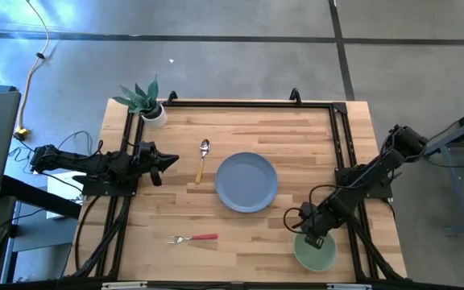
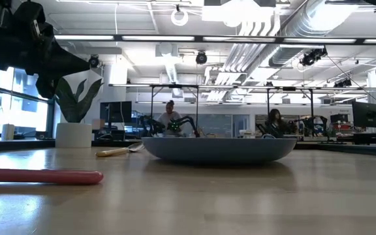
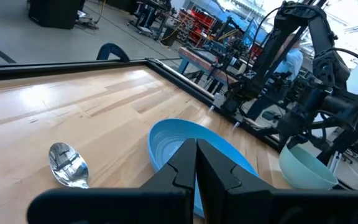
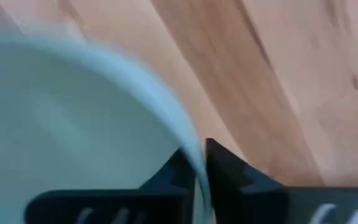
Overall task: Set table place
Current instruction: Put the green bowl on the blue plate
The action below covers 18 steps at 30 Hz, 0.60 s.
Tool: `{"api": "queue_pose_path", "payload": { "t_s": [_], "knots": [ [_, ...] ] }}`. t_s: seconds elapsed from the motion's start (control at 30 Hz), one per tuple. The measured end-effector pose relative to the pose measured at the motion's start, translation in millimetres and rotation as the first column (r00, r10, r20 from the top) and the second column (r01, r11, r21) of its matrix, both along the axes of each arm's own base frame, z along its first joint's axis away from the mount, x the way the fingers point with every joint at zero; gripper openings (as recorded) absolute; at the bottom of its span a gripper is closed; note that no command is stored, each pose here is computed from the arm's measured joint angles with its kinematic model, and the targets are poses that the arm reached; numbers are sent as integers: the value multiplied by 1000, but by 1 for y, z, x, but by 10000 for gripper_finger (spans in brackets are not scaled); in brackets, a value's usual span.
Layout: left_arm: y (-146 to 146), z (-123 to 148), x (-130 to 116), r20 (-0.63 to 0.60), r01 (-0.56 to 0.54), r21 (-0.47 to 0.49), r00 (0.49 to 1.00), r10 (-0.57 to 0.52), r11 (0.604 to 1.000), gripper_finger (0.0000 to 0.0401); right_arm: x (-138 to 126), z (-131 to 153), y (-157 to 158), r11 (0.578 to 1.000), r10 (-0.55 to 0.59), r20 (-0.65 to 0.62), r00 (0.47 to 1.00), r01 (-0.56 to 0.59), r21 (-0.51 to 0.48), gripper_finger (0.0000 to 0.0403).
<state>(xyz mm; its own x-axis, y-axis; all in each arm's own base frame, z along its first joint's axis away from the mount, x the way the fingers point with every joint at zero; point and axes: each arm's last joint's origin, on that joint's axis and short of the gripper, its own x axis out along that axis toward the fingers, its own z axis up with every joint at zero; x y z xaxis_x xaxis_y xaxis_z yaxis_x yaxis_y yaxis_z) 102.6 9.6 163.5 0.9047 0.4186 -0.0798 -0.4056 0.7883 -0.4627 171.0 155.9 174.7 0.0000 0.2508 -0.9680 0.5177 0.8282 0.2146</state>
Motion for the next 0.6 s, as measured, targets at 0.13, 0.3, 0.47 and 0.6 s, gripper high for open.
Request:
{"api": "queue_pose_path", "payload": {
  "t_s": [0.13, 0.3, 0.47, 0.6],
  "knots": [
    [0, 0, 0, 0, 0, 0, 1000, 0, 1000, 1, 5, 2, -3, 999, -40, 19, 999, 40, 18, 5],
    [0, 0, 0, 0, 0, 0, 1000, 0, 1000, 1, 9, 21, -21, 991, -126, 101, 987, 120, 61, 2],
    [0, 0, 0, 0, 0, 0, 1000, 0, 1000, 1, 10, 61, -55, 971, -237, 234, 943, 232, 52, 1],
    [0, 0, 0, 0, 0, 0, 1000, 0, 1000, 1, 10, 110, -89, 953, -275, 312, 910, 300, -34, 1]
  ]
}}
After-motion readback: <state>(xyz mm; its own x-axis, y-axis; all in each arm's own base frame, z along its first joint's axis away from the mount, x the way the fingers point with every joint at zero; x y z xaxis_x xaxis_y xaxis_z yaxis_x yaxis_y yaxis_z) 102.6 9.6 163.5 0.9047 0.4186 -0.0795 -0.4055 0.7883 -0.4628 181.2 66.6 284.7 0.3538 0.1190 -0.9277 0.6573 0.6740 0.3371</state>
